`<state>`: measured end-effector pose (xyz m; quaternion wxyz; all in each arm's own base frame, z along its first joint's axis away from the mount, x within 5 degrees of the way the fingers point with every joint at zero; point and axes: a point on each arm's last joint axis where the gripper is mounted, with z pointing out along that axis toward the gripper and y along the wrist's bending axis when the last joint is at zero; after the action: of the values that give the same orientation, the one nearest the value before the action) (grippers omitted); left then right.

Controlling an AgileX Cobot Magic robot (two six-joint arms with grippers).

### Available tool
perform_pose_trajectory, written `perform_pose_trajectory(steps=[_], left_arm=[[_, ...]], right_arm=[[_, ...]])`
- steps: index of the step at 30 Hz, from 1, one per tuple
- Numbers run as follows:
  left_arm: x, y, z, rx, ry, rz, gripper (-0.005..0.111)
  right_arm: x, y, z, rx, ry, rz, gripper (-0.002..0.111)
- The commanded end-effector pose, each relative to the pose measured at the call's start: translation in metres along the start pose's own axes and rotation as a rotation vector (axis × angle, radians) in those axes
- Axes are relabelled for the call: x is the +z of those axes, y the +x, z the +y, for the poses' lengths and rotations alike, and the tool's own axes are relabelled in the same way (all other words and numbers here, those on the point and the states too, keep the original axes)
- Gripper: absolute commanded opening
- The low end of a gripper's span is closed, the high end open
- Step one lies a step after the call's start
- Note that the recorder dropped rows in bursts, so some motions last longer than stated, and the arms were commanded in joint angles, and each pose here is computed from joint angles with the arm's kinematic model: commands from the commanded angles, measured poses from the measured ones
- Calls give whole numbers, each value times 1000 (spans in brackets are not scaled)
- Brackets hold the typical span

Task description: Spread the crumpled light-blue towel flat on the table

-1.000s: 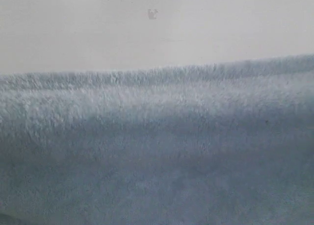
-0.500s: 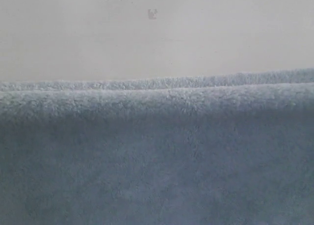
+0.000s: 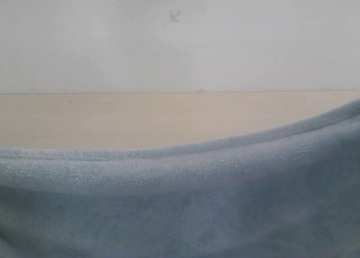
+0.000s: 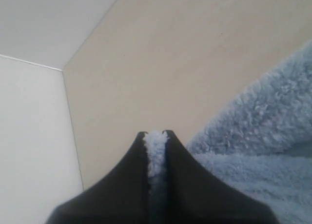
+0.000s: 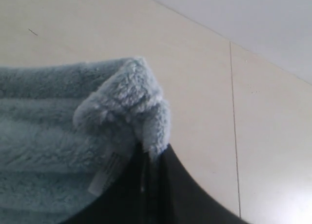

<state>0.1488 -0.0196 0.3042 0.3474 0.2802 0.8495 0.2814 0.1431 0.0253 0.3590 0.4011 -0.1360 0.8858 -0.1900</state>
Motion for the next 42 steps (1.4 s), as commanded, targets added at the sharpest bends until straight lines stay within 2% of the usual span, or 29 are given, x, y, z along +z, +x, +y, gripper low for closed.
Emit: perform_pose_trajectory(steps=[1, 5, 8, 10, 15, 23, 27, 29, 31, 33, 34, 35, 36, 38, 40, 42], left_arm=[[15, -8, -5, -21, -4, -3, 4], [37, -13, -5, -63, 10, 40, 4], [55, -20, -6, -120, 44, 33, 4], [71, -25, -5, -173, 71, 30, 4], [121, -38, -3, -250, 127, 58, 4], [200, -64, 27, -305, 97, 103, 4], [235, -75, 28, -314, 114, 78, 4], [252, -79, 21, -305, 141, 49, 10], [265, -82, 16, -310, 157, 36, 24], [273, -86, 14, -342, 161, 31, 40], [274, -88, 17, -367, 152, 35, 49], [274, -89, 20, -393, 141, 47, 56], [272, -90, 25, -420, 125, 59, 60], [263, -92, 34, -429, 99, 62, 60], [248, -95, 45, -444, 71, 55, 58], [233, -96, 54, -472, 52, 54, 50]], right_arm=[[44, -18, 8, 41, -31, 36, 0], [95, -15, -3, 140, -104, 140, 0], [123, -11, -12, 170, -146, 152, 0], [140, -11, -13, 208, -165, 155, 0], [189, -19, -6, 191, -198, 234, 0], [269, -53, -2, 180, -211, 244, 0], [305, -67, 1, 186, -211, 231, 1], [324, -74, 3, 168, -222, 222, 10], [339, -80, 7, 163, -246, 213, 33], [348, -87, 8, 168, -265, 191, 63], [349, -91, 7, 181, -265, 172, 71], [349, -93, 6, 198, -260, 154, 73], [347, -97, 4, 215, -253, 127, 69], [339, -103, 0, 228, -249, 100, 57], [328, -108, -5, 227, -247, 93, 43], [314, -112, -10, 226, -250, 104, 27]])
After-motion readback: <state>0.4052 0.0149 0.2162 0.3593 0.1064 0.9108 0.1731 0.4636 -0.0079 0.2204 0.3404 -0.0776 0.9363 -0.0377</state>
